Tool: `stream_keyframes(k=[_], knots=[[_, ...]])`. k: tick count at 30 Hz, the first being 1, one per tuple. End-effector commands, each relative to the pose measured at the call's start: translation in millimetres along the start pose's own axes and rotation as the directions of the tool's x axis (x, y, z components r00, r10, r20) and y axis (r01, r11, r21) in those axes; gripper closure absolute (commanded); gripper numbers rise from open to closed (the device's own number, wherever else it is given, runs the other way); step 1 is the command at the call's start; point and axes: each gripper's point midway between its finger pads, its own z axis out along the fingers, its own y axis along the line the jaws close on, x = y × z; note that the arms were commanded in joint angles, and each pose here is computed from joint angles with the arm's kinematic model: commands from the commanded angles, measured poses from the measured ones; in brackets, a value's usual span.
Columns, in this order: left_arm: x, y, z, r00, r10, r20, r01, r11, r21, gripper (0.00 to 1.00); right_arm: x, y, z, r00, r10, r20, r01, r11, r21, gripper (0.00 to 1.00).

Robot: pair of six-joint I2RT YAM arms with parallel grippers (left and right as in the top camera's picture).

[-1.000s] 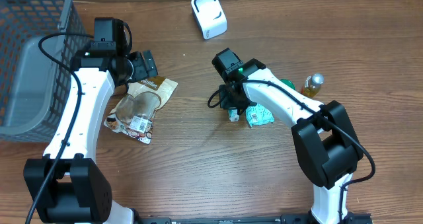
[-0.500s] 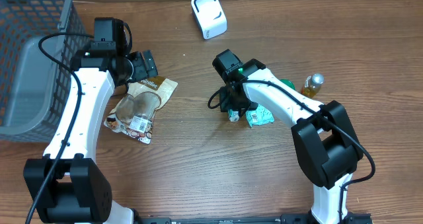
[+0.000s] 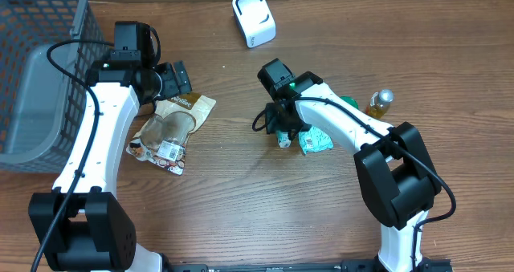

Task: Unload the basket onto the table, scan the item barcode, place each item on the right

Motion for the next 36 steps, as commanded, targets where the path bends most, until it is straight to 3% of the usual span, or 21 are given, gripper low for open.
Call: stream_keyframes(k=[1,7,15,21,27,30,36], knots=[[1.4,2.6,4.5,1.0,0.001,-0.01,-0.001,1.0,-0.008,0.0,-22.0,5.5,-21.8,0.995,-0.001,0.098,0.003,1.0,-0.021,0.35],[1.4,2.6,4.5,1.0,0.001,-0.01,-0.001,1.0,-0.008,0.0,-60.2,7.7,-43.0,0.971,0.021,0.237,-0.019,1.0,-0.011,0.27],[1.4,2.6,4.5,1.0,0.001,-0.01,-0.001,1.0,-0.008,0.0,-53.2,66.5,-50.1,0.982,0.008,0.187,0.048,0.955,-0.291,0.27],[1.4,2.6,4.5,1.0,0.001,-0.01,-0.001,1.0,-0.008,0.0,-32.9,90.5,-51.5,0.992,0.052,0.114,-0.009,0.937,-0.35,0.39],[1.4,2.6,4.5,1.0,0.001,-0.01,-0.001,1.0,-0.008,0.0,-10.1,104.4,-44.2,0.995,0.002,0.098,0.029,0.946,-0.322,0.52],[1.4,2.6,4.5,1.0,0.001,-0.01,-0.001,1.0,-0.008,0.0,-4.6,103.6,-41.6,0.995,-0.01,0.1,0.039,0.956,-0.29,0.64],[1.4,2.6,4.5,1.0,0.001,-0.01,-0.001,1.0,-0.008,0.0,-2.0,102.8,-40.4,0.995,-0.014,0.095,0.04,0.959,-0.281,0.68]])
